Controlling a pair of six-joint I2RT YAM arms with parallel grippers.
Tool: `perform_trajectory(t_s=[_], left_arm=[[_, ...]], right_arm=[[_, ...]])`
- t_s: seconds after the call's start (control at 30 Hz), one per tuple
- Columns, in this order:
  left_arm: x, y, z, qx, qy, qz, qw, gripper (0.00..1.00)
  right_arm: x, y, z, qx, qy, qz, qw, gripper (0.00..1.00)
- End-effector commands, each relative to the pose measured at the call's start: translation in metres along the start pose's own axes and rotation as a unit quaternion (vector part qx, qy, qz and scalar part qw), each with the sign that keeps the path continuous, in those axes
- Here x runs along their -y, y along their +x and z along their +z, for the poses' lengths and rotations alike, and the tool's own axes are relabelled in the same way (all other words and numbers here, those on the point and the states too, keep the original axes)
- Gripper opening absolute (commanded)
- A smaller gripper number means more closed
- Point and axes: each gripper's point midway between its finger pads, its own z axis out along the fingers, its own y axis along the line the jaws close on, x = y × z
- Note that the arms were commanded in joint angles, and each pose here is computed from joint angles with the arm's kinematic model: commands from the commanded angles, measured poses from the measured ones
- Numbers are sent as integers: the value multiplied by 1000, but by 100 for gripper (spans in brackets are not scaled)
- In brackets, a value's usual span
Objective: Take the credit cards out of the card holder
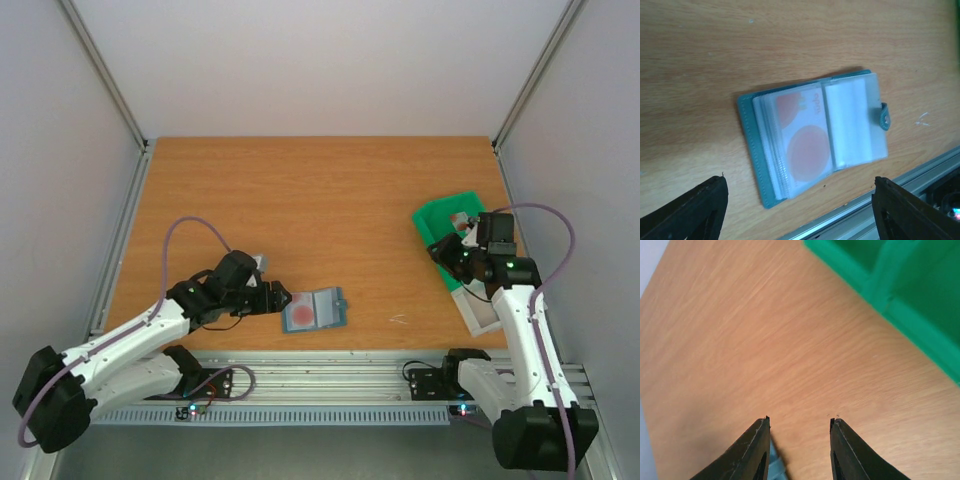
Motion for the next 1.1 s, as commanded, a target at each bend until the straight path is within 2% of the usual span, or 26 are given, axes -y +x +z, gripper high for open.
perform_trajectory(t_s=[0.0,0.33,0.5,0.7,1.07], left_arm=[[26,-18,8,34,71,-12,997,78],[20,-9,37,16,102,-57,993,73],[17,-3,44,6,107,-57,993,71],[12,-3,49,24,118,-68,990,65],[15,-6,53,18,124,-86,988,60]], right_arm=[[-37,32,4,-44,-59,-51,996,34],[-80,130,34,-152,-85,-161,971,33],[-98,176,49,-179,-85,-234,952,33],[-118,223,70,-219,-98,-259,936,31],[-123,243,103,-244,-71,-285,924,29]])
